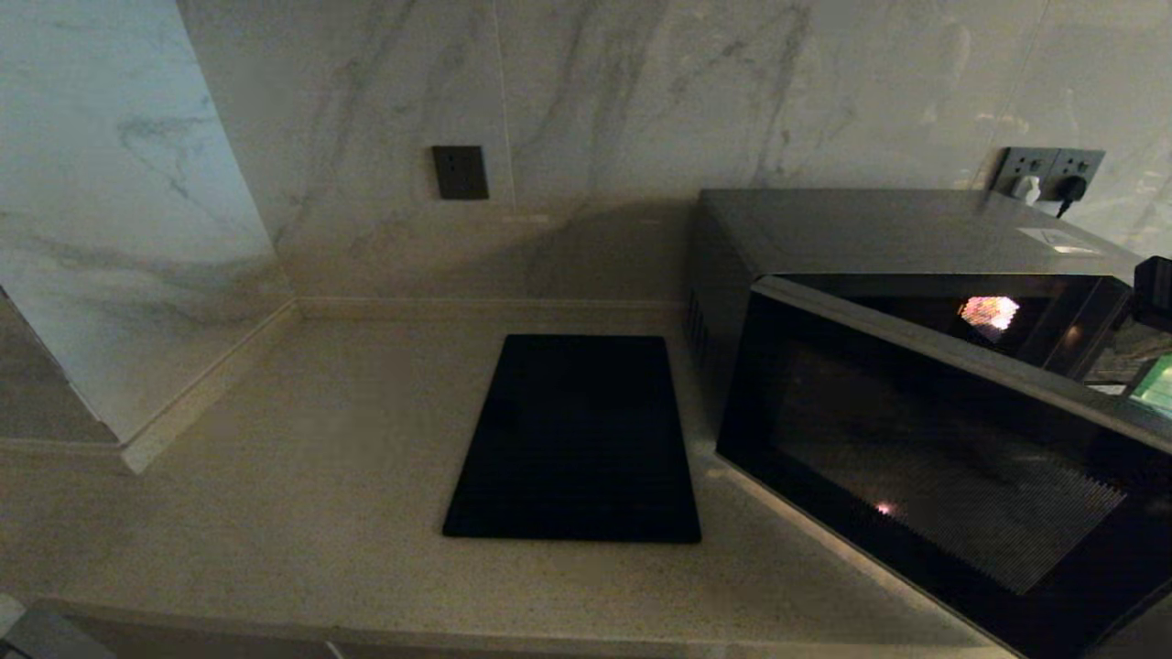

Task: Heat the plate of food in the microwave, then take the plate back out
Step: Open the microwave oven

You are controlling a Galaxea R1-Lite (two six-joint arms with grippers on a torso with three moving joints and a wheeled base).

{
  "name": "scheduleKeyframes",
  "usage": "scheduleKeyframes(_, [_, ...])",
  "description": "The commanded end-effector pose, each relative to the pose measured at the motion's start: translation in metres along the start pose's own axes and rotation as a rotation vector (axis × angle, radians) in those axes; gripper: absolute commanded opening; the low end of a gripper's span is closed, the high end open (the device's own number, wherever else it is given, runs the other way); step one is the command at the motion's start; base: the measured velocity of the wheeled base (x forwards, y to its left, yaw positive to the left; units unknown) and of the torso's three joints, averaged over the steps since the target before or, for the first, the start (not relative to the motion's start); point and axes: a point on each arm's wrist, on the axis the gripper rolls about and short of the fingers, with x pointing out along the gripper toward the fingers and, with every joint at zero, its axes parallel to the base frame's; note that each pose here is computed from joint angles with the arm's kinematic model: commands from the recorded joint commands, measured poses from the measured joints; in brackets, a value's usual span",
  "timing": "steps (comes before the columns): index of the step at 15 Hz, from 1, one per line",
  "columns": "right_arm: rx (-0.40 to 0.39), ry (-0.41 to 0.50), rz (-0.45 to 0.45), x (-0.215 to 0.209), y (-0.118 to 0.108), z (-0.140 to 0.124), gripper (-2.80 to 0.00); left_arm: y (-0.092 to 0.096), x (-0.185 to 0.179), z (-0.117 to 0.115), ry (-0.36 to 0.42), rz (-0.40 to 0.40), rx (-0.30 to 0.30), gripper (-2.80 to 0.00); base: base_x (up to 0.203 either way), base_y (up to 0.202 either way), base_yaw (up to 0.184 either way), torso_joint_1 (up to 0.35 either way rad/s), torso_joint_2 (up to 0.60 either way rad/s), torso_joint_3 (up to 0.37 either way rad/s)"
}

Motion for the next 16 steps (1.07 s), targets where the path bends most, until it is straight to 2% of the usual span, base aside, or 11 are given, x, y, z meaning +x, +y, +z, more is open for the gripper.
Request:
scheduleKeyframes(1, [-0.022, 0.023, 0.017, -0.014, 0.005, -0.012, -2.80, 0.000, 0.000, 0.000, 0.001, 0.001, -0.001, -2.80, 0.000, 0.000, 0.000, 0.000, 0.00, 0.000])
scheduleKeyframes(6, [-0.126, 0.113, 0.074, -0.026, 0.029, -0.041, -2.80, 0.000, 0.000, 0.000, 0.000, 0.001, -0.001, -2.80, 0.000, 0.000, 0.000, 0.000, 0.00, 0.000])
scheduleKeyframes(12, [-0.177, 0.190, 0.123, -0.032, 0.051, -0.064, -2.80, 0.000, 0.000, 0.000, 0.000, 0.001, -0.001, -2.80, 0.000, 0.000, 0.000, 0.000, 0.00, 0.000])
scheduleKeyframes(16, [-0.200, 0.203, 0.152, -0.037, 0.060, -0.073, -2.80, 0.000, 0.000, 0.000, 0.001, 0.001, -0.001, -2.80, 0.000, 0.000, 0.000, 0.000, 0.00, 0.000])
